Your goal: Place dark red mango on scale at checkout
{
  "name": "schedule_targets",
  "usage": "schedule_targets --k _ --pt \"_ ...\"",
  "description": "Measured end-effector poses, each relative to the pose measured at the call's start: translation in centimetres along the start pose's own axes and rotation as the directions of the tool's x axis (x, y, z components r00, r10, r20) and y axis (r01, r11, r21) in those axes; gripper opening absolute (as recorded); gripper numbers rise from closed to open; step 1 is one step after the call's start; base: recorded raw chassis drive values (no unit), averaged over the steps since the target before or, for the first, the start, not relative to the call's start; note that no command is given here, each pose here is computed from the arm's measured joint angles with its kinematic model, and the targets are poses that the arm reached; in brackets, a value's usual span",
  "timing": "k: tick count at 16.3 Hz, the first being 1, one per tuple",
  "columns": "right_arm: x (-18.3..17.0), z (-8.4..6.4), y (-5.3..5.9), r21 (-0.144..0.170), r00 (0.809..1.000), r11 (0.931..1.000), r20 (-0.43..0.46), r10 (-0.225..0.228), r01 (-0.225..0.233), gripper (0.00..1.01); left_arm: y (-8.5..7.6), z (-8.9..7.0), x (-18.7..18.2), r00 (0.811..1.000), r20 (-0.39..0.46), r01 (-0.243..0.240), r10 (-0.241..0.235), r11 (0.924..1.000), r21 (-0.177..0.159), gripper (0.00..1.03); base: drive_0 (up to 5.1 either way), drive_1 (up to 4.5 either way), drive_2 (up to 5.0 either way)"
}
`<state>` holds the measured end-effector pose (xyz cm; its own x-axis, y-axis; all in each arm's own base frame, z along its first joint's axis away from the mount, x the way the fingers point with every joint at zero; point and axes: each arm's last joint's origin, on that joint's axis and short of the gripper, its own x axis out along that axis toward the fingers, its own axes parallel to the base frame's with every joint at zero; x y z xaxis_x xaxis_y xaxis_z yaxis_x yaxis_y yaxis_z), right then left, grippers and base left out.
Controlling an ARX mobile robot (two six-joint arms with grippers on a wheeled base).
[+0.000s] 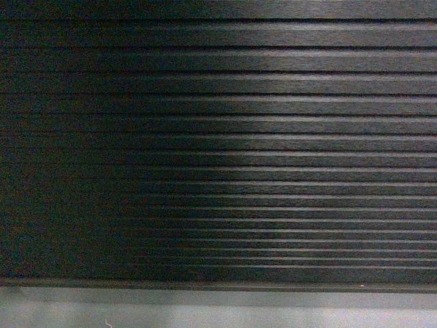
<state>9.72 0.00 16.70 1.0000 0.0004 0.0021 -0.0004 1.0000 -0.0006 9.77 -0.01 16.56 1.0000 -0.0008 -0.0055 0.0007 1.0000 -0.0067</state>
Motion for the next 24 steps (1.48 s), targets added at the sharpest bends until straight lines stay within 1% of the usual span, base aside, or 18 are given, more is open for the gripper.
schedule_targets --k 8,24 --pt "0.00 0.02 0.00 0.000 1.000 1.0000 0.002 0.000 0.000 0.98 0.00 0.01 0.00 1.000 0.001 0.000 0.000 1.0000 0.007 0.98 0.0 0.00 0.0" --pt "0.00 0.03 0.00 0.000 1.000 1.0000 0.003 -0.001 0.001 0.98 0.00 0.02 0.00 1.000 0.002 0.000 0.000 1.0000 0.006 0.98 0.0 0.00 0.0"
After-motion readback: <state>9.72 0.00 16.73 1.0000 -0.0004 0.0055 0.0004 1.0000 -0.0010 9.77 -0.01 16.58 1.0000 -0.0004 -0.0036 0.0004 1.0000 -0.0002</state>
